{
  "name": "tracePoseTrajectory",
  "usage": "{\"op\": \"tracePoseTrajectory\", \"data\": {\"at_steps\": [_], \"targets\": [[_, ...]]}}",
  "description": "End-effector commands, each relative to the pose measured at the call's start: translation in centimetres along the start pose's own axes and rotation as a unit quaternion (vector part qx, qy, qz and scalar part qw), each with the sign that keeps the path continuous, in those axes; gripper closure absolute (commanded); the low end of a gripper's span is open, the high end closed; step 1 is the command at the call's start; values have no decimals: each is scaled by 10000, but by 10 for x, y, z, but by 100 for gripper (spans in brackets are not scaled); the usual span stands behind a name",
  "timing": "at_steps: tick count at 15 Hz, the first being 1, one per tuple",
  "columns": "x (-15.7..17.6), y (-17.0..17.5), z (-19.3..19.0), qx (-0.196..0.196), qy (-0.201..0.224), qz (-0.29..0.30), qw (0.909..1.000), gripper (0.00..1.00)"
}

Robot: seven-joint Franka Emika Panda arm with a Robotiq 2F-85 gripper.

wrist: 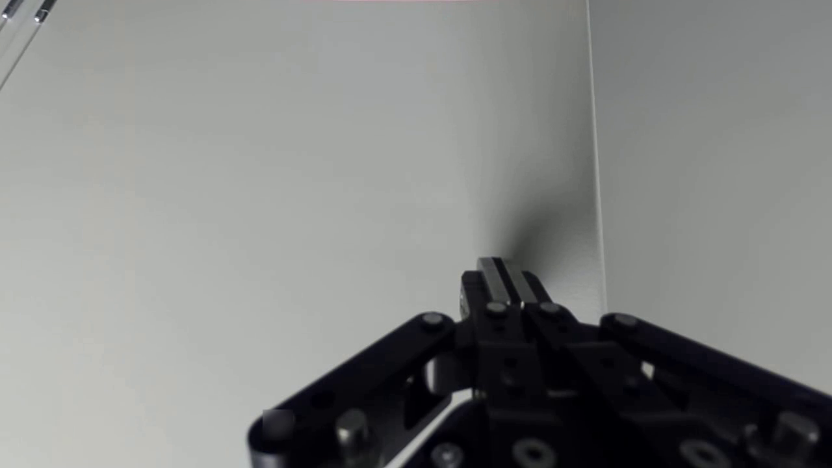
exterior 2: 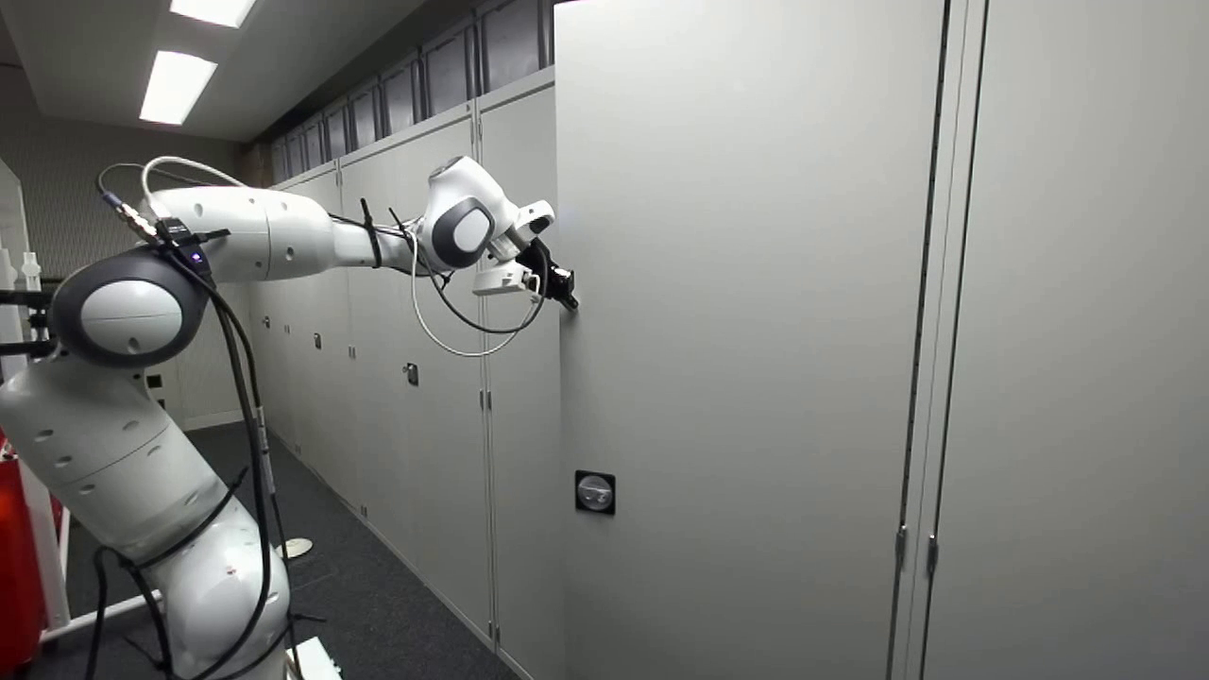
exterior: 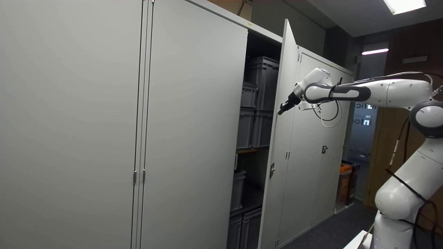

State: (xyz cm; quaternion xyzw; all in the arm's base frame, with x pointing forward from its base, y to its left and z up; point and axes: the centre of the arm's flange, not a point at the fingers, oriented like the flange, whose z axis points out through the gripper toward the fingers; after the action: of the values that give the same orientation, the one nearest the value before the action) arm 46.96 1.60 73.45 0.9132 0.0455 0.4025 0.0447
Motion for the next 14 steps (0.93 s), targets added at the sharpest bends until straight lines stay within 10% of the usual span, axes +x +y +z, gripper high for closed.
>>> {"op": "tracePoseTrajectory", "data": {"at_steps": [1,14], "targets": [[23,0,11,134,-6,-162,9998,100],[40,-18,35,126,191,-381,9990,100]]}}
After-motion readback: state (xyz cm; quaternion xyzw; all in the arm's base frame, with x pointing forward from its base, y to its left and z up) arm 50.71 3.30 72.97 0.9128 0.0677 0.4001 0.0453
